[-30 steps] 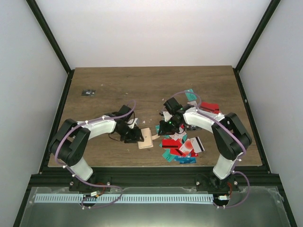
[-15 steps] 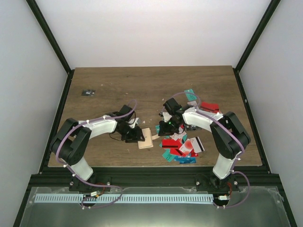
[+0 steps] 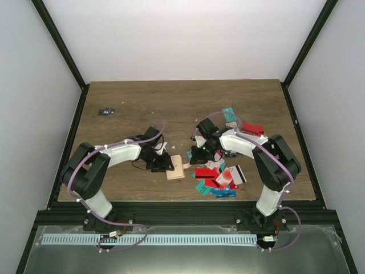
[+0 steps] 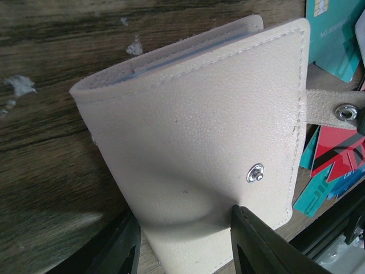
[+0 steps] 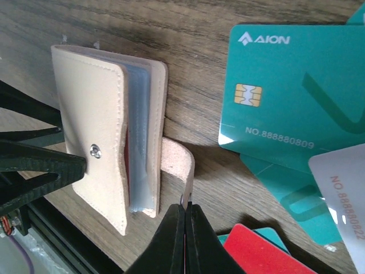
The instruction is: Put the credit cards into the card holder
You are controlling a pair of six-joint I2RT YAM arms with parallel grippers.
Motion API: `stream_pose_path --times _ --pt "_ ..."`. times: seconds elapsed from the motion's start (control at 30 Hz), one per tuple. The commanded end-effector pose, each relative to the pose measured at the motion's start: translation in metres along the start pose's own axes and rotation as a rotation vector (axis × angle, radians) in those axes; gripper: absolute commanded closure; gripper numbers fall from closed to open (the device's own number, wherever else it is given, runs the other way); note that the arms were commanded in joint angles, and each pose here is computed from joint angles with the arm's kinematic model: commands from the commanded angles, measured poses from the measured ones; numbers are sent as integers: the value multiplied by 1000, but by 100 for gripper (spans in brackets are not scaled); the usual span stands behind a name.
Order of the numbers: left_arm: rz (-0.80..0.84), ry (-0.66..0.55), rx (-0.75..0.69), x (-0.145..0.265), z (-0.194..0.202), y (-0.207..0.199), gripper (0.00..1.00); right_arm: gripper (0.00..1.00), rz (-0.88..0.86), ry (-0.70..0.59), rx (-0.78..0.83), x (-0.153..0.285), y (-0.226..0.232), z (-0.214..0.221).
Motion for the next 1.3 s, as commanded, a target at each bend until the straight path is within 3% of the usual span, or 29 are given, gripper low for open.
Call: stream_pose_path --times 0.0,0.4,1.27 --pt "-21 7 -6 -6 1 3 55 99 -74 -17 22 8 21 -11" --pt "-42 11 2 -11 0 4 60 99 -138 38 66 4 53 -6" --pt "-26 5 -12 -12 -4 -4 62 99 -104 129 62 -26 56 -3"
Point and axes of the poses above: each gripper's point midway between its finger pads, its own x axis back along the fingers, its own y axis along the line the jaws close on, z = x × y, the point moved 3 cm from there along x, back along the fingers, and after that the axes turned 6 degrees about -x, right-handed, at the moved point
